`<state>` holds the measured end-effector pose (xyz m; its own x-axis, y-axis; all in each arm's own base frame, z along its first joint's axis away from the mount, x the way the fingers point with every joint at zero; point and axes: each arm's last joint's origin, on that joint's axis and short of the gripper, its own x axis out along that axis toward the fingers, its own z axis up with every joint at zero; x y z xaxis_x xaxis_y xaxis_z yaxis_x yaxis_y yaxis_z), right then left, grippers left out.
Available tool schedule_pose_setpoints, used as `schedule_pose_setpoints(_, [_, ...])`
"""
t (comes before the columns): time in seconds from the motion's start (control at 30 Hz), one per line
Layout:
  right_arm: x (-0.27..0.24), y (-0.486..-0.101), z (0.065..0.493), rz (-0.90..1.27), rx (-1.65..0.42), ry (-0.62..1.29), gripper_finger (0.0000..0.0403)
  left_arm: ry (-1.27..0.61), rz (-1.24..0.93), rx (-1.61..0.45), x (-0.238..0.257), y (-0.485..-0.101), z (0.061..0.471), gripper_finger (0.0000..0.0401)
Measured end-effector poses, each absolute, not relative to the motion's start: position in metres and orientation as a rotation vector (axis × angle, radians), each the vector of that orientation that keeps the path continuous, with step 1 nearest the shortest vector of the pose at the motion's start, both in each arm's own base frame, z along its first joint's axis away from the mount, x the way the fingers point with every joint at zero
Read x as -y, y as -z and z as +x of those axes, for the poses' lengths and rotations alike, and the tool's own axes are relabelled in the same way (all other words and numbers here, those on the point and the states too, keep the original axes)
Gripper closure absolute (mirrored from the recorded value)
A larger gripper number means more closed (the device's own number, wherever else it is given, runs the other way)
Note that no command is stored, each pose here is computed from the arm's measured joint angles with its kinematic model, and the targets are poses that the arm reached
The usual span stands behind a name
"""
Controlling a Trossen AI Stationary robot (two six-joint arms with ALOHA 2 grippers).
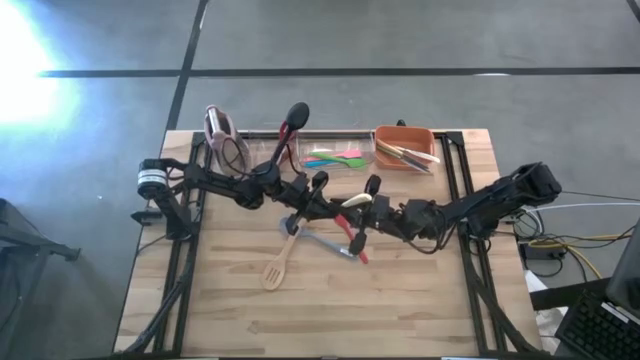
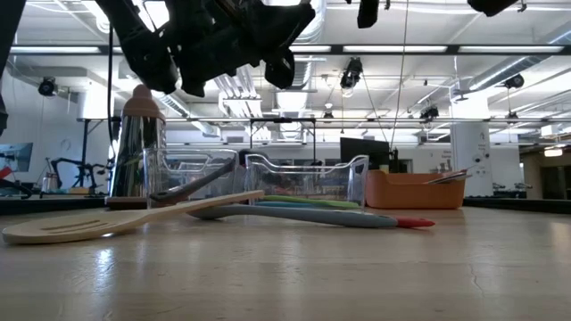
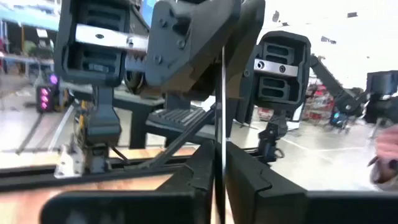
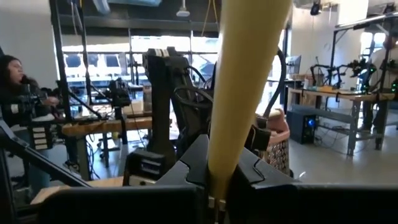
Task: Pick & Place Kitchen Items
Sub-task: Put the yellow knife into the orange bin
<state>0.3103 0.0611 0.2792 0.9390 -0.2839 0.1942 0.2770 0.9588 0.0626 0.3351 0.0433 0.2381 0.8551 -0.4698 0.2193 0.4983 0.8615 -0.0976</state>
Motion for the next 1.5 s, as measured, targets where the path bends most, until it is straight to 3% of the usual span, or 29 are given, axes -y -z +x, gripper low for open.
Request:
schedule_pose_setpoints(0.2, [-0.058, -0.291, 0.302, 0.004, 0.116, 0.345, 0.0390, 0.523, -0.177, 0.134, -0.044, -0.237, 0.339, 0.0322])
schedule_pose_setpoints(0.53, [-0.047, -0.330, 0.267, 0.005, -0.070, 0.434, 0.0390, 0.422, -0.214, 0.057, -0.048, -0.238, 0.346, 0.0193])
schedule_pose_setpoints(0.7, [-0.040, -0.343, 0.254, -0.046, -0.196, 0.545, 0.0391, 0.484, -0.212, 0.025, -0.044, -0.236, 0.346, 0.0151])
schedule_pose_setpoints(1.0, [-0.002, -0.370, 0.221, 0.004, -0.564, 0.770, 0.0391, 0.483, -0.224, 0.032, -0.045, -0.240, 0.345, 0.0148])
schedule_pose_setpoints(1.23, [0.045, -0.393, 0.208, 0.123, -0.728, 0.813, 0.0391, 0.479, -0.285, -0.014, -0.045, -0.236, 0.345, 0.0149])
schedule_pose_setpoints(1.5, [0.114, -0.375, 0.206, 0.280, -1.047, 0.798, 0.0391, 0.478, -0.286, -0.026, -0.044, -0.234, 0.344, 0.0149])
